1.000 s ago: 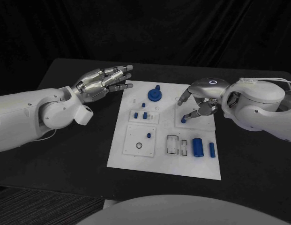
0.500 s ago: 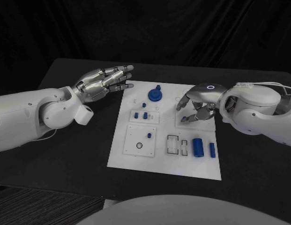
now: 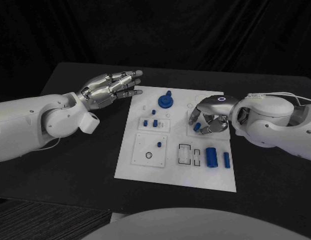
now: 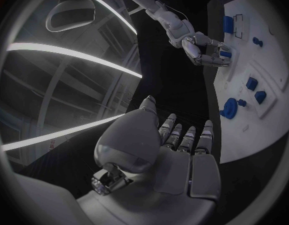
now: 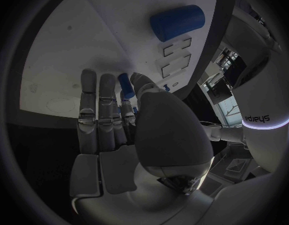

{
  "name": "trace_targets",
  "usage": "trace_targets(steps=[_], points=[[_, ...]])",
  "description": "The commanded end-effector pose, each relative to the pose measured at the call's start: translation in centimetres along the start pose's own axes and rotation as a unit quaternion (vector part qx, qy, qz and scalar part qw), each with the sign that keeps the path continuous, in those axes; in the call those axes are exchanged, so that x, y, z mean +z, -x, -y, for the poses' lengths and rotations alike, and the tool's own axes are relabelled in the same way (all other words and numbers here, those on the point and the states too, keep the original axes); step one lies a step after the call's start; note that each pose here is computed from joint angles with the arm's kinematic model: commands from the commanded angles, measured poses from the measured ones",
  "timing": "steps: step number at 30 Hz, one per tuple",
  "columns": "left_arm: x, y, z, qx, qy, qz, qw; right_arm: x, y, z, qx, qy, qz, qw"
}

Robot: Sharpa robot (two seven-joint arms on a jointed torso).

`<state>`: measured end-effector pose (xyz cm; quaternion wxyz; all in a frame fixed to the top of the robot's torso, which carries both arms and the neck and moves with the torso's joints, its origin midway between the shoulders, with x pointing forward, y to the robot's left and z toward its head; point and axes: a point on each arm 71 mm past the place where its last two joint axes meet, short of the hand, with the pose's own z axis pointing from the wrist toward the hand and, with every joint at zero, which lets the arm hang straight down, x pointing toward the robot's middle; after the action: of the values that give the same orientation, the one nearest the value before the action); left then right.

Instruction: Assemble the parts on the task board

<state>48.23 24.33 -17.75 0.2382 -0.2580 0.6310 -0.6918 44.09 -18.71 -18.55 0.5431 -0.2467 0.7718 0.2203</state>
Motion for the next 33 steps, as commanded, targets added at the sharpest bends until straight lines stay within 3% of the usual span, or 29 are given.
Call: trace_targets(steps=[1,9,26,33], points=[[0.02,-0.15,-0.02,-0.007,-0.003,-0.007,1.000,0.0,-0.6,0.0,0.002,0.004,-0.014,1.000],[0.13,-0.24,-0.10,-0.009,-0.001,-0.010,1.000,0.0,-0.5,0.0,0.004,0.008,-0.002,1.000],[0.08,-0.21,-0.29,-0.011,0.005,-0.012,1.000,-0.6,0.2,-0.3,0.013,0.028,0.061,0.998],[0.05,-0.16,-0.37,-0.011,0.009,-0.011,1.000,-1.5,3.0,-0.9,0.001,0.041,0.104,0.994]])
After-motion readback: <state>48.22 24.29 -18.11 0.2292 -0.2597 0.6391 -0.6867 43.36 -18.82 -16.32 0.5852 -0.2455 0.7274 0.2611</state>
